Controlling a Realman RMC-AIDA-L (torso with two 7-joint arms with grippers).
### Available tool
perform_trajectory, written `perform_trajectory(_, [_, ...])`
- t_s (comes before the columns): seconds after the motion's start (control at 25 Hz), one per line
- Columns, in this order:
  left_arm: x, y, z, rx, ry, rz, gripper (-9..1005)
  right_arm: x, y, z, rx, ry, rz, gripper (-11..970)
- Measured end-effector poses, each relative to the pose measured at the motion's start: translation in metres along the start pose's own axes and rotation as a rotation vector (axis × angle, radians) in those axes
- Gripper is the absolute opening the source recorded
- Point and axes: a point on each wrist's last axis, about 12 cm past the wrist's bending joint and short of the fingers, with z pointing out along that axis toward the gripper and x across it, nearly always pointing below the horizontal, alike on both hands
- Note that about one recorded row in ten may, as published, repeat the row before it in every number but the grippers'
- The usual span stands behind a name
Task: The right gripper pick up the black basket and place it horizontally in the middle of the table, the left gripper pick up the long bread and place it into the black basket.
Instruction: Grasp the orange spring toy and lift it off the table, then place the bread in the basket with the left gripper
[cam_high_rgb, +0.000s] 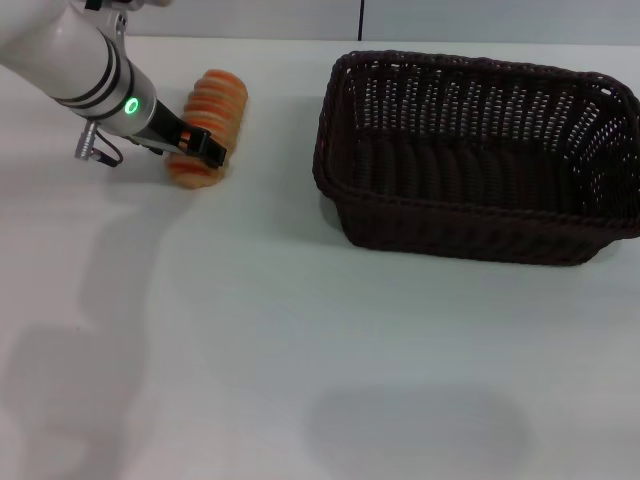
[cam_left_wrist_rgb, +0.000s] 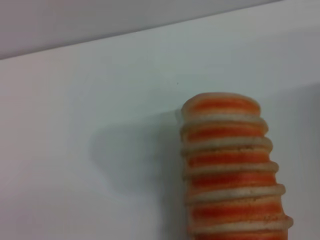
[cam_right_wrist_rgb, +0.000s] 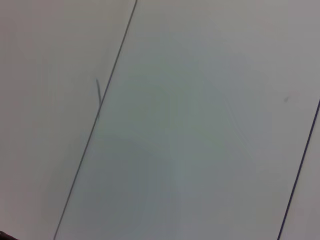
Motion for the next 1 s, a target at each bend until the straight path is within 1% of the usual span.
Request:
perform_trajectory(0.2, [0.004,0.001,0.002,-0.004,0.011,0.016,703,-0.002,0.002,0.002,-0.010,-0.007,-0.002,276])
perform_trajectory(0.24, [0.005,-0.002,0.003,-0.012,0.014,0.041,697,-0.002,0.002,0.002,-0.010,-0.007,-0.002,276])
perform_trajectory(0.28, [0.005,-0.002,0.003,-0.012,0.014,0.041,690,-0.002,0.002,0.002,-0.010,-0.007,-0.002,276])
perform_trajectory(0.32, [0.006,-0.004,0.004,-0.023,0.012,0.069,684,-0.002,0.002,0.002,-0.011,-0.007,-0.002,276])
perform_trajectory(0.44, [0.007,-0.005,0.003,-0.032,0.004,0.094,664,-0.002,0.003,0.004,-0.017,-0.010,0.000,277])
perform_trajectory(0.6, [0.006,-0.002,-0.001,-0.039,-0.022,0.096,638,-0.002,0.004,0.005,-0.022,-0.013,0.002,277])
perform_trajectory(0.64, [0.005,0.000,-0.006,-0.042,-0.057,0.096,632,-0.002,0.004,0.005,-0.022,-0.013,0.002,277])
perform_trajectory(0.68, [0.005,0.000,-0.006,-0.042,-0.057,0.096,622,-0.002,0.004,0.005,-0.022,-0.013,0.002,277])
perform_trajectory(0.76, [0.007,0.003,-0.016,-0.025,-0.129,0.087,601,-0.002,0.004,0.005,-0.022,-0.013,0.002,276])
perform_trajectory(0.84, [0.008,0.006,-0.033,-0.007,-0.211,0.079,581,-0.002,0.004,0.005,-0.022,-0.015,0.001,276])
perform_trajectory(1.0, [0.008,0.004,-0.044,0.014,-0.248,0.088,543,-0.003,0.004,0.007,-0.025,-0.019,0.000,277])
